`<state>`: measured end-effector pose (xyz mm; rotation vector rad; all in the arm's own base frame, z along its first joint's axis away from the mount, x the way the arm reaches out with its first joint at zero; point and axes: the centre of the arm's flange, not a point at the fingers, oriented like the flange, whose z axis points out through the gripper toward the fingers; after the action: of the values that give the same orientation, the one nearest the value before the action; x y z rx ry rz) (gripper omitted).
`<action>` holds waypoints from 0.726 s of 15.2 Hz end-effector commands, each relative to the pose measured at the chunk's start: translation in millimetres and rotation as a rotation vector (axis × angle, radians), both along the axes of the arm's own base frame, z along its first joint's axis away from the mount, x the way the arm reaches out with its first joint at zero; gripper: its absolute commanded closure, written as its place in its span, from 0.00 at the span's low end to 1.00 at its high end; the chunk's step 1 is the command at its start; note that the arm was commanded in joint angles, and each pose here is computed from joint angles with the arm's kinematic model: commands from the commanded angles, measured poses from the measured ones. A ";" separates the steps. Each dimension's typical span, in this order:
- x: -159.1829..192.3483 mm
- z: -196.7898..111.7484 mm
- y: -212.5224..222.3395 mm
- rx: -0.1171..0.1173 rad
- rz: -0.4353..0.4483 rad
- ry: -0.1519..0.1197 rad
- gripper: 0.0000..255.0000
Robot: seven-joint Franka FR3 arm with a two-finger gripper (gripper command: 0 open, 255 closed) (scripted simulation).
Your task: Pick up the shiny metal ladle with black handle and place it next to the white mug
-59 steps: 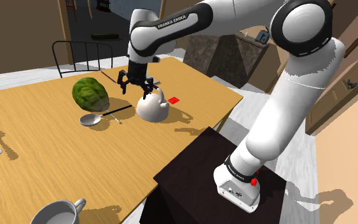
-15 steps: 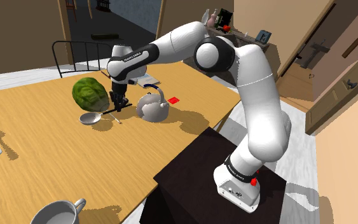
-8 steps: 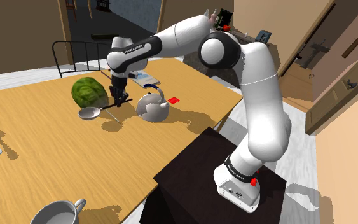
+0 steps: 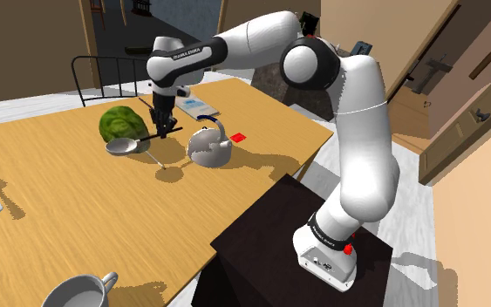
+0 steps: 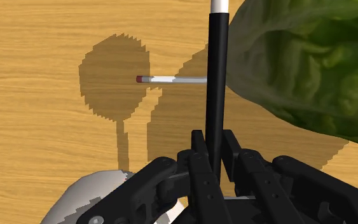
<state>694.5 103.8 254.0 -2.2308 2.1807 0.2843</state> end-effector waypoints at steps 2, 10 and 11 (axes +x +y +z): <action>0.3 16.4 -1.0 0.000 0.000 0.000 1.00; 0.3 58.7 -1.0 0.000 0.000 0.000 1.00; 0.3 61.9 -1.0 0.000 0.000 0.000 1.00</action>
<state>695.0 102.7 310.6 -2.2306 2.1805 0.2842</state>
